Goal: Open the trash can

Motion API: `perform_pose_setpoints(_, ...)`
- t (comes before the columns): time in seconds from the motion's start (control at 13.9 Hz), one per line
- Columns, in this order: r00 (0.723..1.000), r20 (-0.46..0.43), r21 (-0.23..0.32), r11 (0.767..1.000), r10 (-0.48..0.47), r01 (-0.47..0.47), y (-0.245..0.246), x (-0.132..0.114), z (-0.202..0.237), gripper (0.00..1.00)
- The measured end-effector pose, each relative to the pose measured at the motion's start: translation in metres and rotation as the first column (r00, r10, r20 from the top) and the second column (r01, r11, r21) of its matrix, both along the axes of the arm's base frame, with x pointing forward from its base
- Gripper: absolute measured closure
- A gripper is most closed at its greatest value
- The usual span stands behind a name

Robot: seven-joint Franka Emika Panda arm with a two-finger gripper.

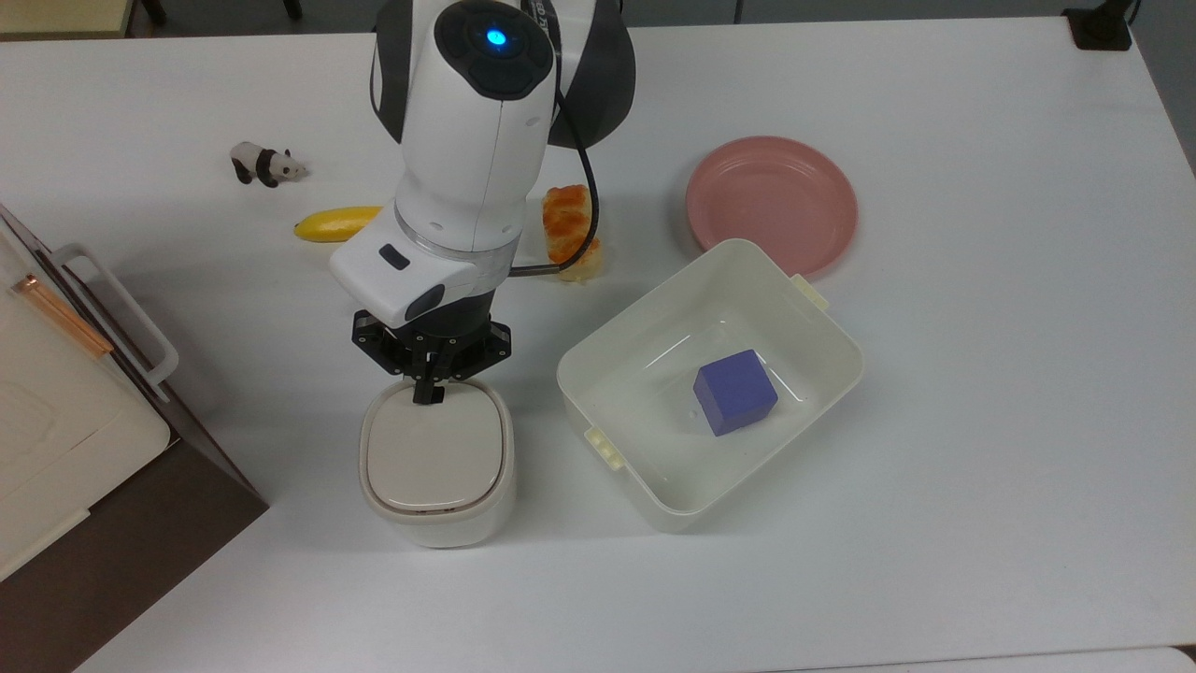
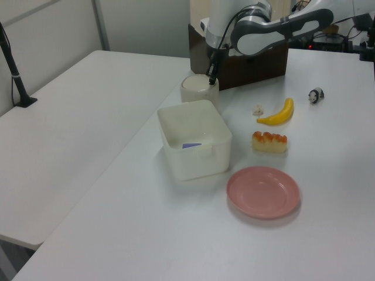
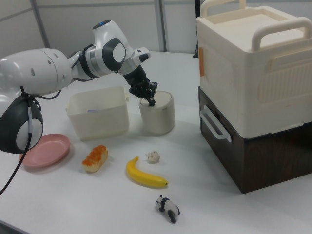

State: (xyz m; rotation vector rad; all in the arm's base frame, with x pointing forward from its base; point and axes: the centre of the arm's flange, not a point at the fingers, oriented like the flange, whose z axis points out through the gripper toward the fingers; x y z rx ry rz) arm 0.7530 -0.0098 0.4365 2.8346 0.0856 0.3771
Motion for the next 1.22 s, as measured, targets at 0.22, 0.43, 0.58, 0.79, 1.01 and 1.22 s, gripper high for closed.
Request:
perform_pose_setpoints(0.22, 1.0, 0.0, -0.005, 1.0, 0.003, -0.003, 0.001, 0.0, 0.0, 0.99)
perform_pose_setpoints(0.43, 1.0, 0.01, 0.0, 1.0, -0.013, 0.013, 0.0, 0.0, 0.003, 0.99)
perform_pose_setpoints(0.58, 0.995, 0.052, 0.049, 0.996, -0.079, 0.077, -0.005, 0.001, 0.022, 0.99)
perform_pose_setpoints(0.79, 0.978, 0.067, 0.219, 0.959, -0.197, 0.178, -0.034, -0.014, 0.081, 0.99)
perform_pose_setpoints(1.01, 0.976, -0.039, 0.338, 0.916, -0.215, 0.215, -0.059, -0.051, 0.137, 0.99)
perform_pose_setpoints(1.22, 0.979, -0.114, 0.374, 0.906, -0.167, 0.198, -0.063, -0.084, 0.184, 0.99)
